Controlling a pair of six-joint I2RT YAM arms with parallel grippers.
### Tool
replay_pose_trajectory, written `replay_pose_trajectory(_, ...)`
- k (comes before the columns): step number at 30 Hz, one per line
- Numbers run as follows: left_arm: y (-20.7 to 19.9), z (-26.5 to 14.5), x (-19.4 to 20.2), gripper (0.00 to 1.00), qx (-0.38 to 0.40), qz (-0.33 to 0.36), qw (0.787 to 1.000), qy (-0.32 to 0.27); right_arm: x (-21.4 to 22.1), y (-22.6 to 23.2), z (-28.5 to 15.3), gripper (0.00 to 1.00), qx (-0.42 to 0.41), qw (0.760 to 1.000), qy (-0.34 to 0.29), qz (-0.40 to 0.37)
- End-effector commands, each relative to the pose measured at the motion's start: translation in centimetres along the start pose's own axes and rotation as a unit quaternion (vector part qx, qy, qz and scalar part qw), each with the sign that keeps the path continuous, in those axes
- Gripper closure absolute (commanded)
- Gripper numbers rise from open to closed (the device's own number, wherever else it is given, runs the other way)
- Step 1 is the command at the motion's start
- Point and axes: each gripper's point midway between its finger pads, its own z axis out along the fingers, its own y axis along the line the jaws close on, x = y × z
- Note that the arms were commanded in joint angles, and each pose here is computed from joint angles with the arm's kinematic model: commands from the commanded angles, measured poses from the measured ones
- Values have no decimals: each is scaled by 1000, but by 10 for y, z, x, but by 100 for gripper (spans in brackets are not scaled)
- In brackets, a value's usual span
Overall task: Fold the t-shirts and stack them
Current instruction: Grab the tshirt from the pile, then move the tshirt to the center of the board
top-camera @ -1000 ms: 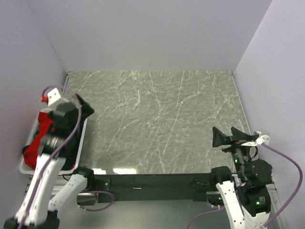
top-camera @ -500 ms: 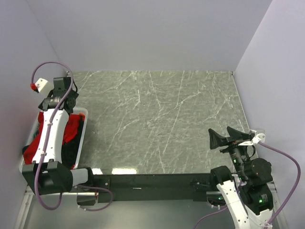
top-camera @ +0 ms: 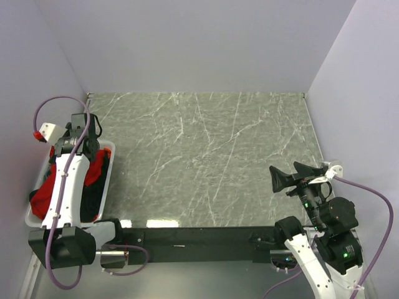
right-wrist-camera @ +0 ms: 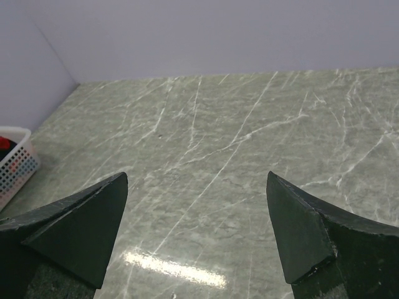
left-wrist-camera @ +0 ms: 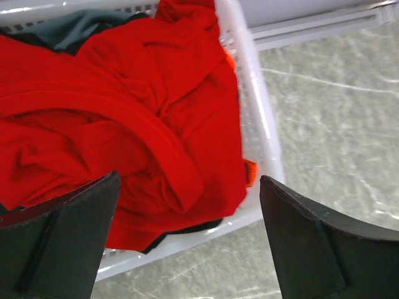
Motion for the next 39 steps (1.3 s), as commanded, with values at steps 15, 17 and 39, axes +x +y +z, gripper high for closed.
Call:
replay_pose_trajectory(15,11,43,26,54,-54,29,998,-5,-18,14,0,2,-29,999,16,-16)
replay_pose_trajectory(17,11,41,24,78,-50,31,998,-8,-20,15,0,2,-28,999,15,-15)
replay_pose_trajectory(39,-245,-311,29,99,563,163,807,63,-42,18,15,2,-15,1000,2,10)
